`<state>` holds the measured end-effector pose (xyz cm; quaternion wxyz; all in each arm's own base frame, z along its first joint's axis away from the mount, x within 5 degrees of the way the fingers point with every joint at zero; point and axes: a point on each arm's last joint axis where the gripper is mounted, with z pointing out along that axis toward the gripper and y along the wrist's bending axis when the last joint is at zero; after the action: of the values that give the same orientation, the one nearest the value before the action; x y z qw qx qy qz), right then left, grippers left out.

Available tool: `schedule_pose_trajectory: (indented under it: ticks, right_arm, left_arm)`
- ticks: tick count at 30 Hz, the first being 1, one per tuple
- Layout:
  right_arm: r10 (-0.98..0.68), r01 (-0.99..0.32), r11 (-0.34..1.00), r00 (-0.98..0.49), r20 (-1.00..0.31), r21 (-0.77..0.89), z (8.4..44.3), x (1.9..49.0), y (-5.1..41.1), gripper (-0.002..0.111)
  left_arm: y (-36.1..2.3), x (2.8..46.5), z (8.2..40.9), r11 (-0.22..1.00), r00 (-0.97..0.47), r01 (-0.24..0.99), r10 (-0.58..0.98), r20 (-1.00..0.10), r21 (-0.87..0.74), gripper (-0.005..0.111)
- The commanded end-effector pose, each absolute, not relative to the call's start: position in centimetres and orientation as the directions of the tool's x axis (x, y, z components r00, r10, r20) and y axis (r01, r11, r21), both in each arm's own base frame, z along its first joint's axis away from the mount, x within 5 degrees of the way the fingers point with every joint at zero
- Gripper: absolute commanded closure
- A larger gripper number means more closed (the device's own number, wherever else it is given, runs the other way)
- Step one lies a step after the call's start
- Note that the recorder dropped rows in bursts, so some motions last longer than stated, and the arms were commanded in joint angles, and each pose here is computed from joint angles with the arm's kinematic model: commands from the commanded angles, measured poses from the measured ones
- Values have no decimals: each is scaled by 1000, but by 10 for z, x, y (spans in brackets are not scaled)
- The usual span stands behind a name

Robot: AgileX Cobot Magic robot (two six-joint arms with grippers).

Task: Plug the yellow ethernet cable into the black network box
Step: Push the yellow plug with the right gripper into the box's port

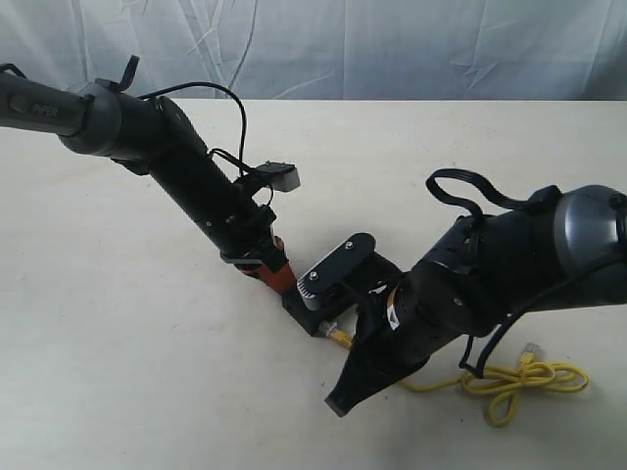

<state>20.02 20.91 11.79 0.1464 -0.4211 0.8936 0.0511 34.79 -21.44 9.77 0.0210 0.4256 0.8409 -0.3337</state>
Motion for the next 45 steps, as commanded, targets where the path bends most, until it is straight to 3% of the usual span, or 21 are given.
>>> schedule_pose_trajectory:
  ticks: [1,8,14,25,35,45]
  right_arm:
    - [-724,-758,652,-615,-313,-19,120,200,209,109]
    - [-800,-823,565,-527,-287,-60,120,199,207,109]
    - [-789,-822,566,-517,-332,-67,121,202,210,109]
    - [-737,-773,633,-587,-335,-37,121,202,210,109]
    - [-574,-616,787,-753,-322,39,121,201,209,109]
    - [-616,-678,735,-668,-418,1,124,208,214,109]
  left_arm:
    - [-212,348,89,423,-629,738,714,-307,-526,107]
    - [-212,348,89,423,-627,739,716,-307,-524,107]
    - [-212,348,89,424,-628,739,715,-308,-523,107]
    - [-212,348,89,424,-628,739,715,-308,-523,107]
    - [-212,346,90,419,-631,730,718,-295,-541,107]
    - [-212,343,91,376,-600,743,740,-303,-554,107]
